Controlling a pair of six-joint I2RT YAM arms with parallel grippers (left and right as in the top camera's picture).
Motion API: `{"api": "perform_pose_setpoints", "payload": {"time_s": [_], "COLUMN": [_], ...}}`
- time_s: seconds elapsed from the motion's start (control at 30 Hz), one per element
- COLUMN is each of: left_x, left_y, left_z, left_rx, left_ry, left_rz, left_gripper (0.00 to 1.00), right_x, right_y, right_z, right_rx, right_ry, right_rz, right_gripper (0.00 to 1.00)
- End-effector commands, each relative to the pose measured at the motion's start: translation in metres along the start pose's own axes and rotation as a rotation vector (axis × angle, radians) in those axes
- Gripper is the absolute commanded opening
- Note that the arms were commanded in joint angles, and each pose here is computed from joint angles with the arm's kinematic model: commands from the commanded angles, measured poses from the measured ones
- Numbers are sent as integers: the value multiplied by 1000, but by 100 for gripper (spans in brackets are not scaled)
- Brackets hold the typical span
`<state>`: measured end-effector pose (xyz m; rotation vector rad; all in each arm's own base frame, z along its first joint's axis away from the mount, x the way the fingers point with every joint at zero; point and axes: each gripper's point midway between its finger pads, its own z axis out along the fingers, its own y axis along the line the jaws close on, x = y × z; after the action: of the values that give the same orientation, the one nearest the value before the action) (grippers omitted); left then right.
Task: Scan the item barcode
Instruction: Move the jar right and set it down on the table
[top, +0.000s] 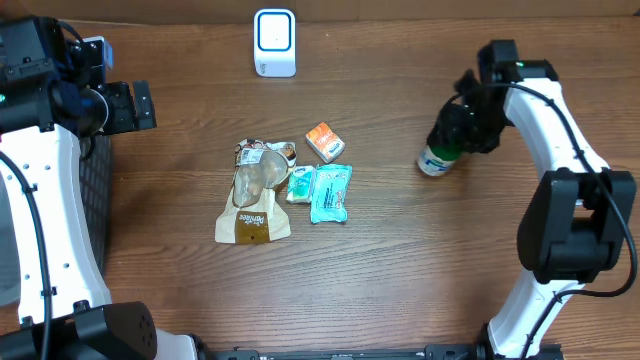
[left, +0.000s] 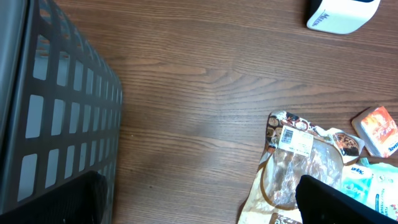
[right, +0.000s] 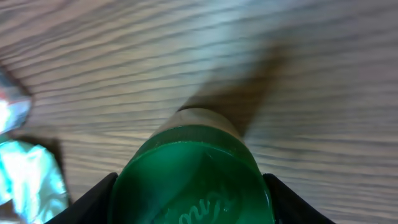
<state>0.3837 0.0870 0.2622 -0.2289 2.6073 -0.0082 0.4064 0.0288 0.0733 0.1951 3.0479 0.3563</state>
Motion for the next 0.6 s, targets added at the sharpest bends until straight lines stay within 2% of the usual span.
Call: {"api": "perform_pose_setpoints", "payload": {"time_s": [0.0, 0.1, 0.4, 0.57], "left_x": [-3, -3, -3, -3], "left_y": [2, 2, 2, 2], "left_z": [-2, -2, -2, -2], "left_rx": [-3, -3, -3, -3], "left_ry": [-11, -11, -11, -11], "left_rz": [23, 23, 23, 23], "left_gripper": [100, 99, 99, 100], "right_x": [-4, -8, -8, -4], "right_y": [-33, -48, -50, -53], "right_z": [-5, -7, -8, -8], "right_rx": [118, 208, 219, 231], "right_ry": [-30, -51, -53, -35], "right_rz": [77, 80, 79, 82], "right_gripper": [53, 53, 53, 73]}}
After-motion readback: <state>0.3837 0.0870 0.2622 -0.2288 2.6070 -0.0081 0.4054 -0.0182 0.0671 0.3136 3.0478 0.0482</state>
